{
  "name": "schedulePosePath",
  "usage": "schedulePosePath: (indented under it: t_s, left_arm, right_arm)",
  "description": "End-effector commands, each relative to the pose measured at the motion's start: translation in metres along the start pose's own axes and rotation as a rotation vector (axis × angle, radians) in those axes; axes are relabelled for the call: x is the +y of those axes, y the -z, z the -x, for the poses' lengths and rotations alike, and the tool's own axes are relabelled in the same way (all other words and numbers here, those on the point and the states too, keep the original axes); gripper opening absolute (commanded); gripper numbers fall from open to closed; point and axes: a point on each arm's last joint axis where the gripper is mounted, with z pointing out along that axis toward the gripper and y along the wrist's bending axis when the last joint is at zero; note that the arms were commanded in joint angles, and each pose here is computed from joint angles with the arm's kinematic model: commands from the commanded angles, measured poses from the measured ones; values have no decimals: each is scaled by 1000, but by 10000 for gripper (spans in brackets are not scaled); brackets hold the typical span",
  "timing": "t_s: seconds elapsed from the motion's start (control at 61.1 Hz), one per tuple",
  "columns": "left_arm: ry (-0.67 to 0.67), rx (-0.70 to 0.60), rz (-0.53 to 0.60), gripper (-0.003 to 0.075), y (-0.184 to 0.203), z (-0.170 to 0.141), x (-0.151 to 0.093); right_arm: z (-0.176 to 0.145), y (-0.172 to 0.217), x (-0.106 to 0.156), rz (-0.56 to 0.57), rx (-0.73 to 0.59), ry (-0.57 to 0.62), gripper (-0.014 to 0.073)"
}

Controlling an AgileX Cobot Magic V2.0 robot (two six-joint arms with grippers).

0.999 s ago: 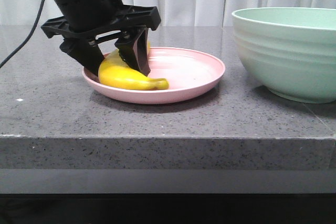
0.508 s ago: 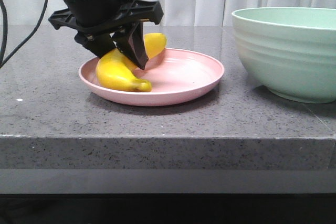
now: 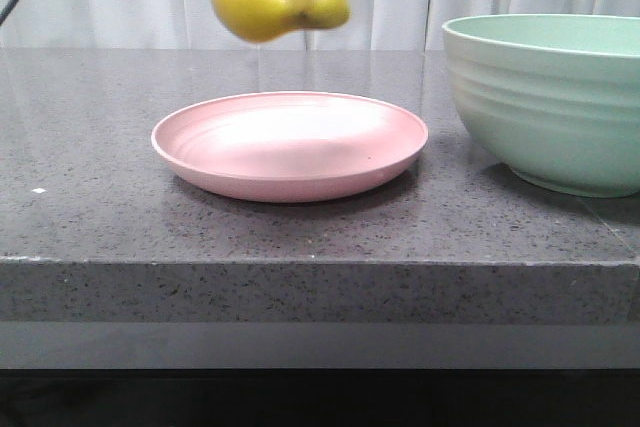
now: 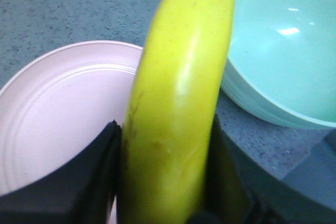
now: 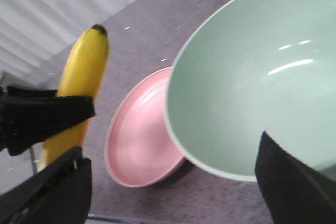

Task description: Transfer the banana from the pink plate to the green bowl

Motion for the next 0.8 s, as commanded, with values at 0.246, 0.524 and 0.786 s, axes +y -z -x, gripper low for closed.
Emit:
schedulePosePath:
  t_s: [0.246,0.524,0.786]
  left_arm:
    - [-39,-136,-62,60,39,9,-20]
    - [-40,-136,-61,60,39,9,-20]
    - [-40,-149,-63,60,39,10,-20]
  right_arm:
    - [12,-45,23,255,17,-170,641]
    - [34,-89,46,390,111,-140,641]
    - [45,-128,52,435,182,-159,641]
